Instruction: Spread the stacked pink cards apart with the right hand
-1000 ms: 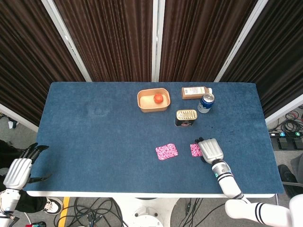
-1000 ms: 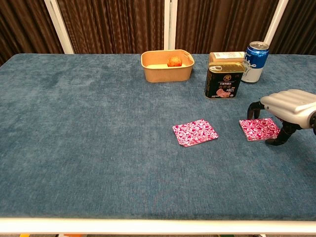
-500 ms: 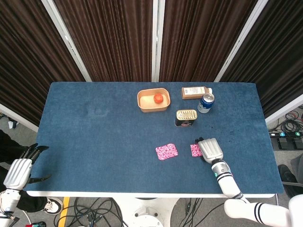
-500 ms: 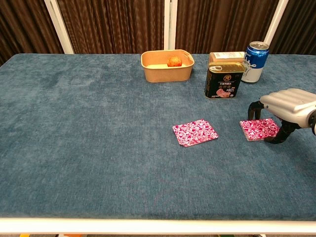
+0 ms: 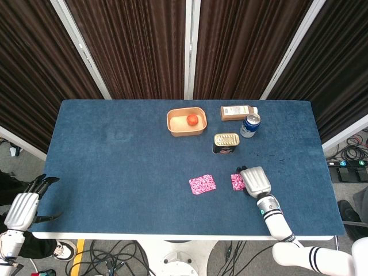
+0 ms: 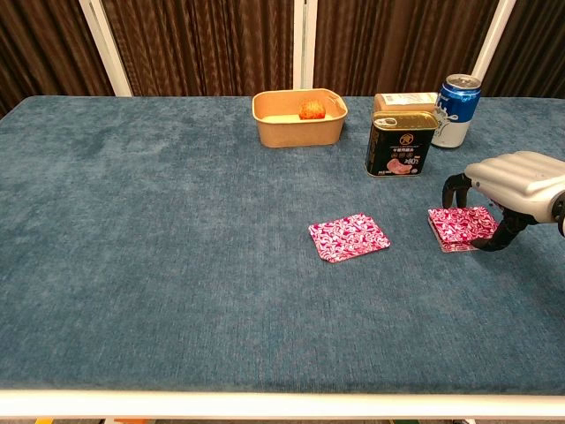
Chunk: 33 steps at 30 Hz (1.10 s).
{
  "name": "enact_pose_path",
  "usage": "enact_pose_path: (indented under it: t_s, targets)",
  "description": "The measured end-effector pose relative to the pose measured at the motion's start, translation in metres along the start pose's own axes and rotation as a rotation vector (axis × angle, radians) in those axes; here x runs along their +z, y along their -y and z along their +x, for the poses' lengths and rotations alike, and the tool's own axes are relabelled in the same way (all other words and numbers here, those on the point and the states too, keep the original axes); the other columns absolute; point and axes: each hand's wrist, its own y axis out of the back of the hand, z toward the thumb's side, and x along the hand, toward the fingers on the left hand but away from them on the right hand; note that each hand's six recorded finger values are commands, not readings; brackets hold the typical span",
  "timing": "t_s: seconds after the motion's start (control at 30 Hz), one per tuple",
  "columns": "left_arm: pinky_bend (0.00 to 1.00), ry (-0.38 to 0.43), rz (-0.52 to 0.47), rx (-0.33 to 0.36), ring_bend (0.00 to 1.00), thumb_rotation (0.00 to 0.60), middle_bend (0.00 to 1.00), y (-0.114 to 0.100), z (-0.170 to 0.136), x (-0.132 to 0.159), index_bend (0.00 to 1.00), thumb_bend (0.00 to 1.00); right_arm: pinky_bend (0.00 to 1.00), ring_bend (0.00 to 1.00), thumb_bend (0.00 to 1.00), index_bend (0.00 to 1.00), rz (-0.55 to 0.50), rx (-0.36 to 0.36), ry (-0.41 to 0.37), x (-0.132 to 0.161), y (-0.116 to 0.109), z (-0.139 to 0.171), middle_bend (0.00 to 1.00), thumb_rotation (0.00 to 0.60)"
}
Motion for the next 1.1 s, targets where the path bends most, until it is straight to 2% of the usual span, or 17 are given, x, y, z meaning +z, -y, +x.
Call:
enact_pose_path:
  t_s: [0.43, 0.73, 1.1]
  targets:
    - [0.16, 0.002, -0.001, 0.001, 0.07, 0.6, 0.16, -0.001, 0.0, 0.001, 0.18, 0.0, 0.92, 0.85, 0.22, 0.43, -0.001, -0.04, -0.028, 0.012, -0.019, -0.002, 0.39, 0.6]
    - [0.16, -0.004, -0.008, 0.004, 0.07, 0.6, 0.16, -0.002, -0.001, -0.001, 0.18, 0.0, 0.92, 0.85, 0.22, 0.43, 0.01, -0.062, -0.041, 0.039, -0.037, -0.031, 0.39, 0.6]
    - [0.16, -0.01, -0.015, 0.01, 0.07, 0.6, 0.16, -0.003, -0.002, -0.005, 0.18, 0.0, 0.92, 0.85, 0.22, 0.44, 0.036, -0.048, -0.029, 0.061, -0.035, -0.062, 0.38, 0.6]
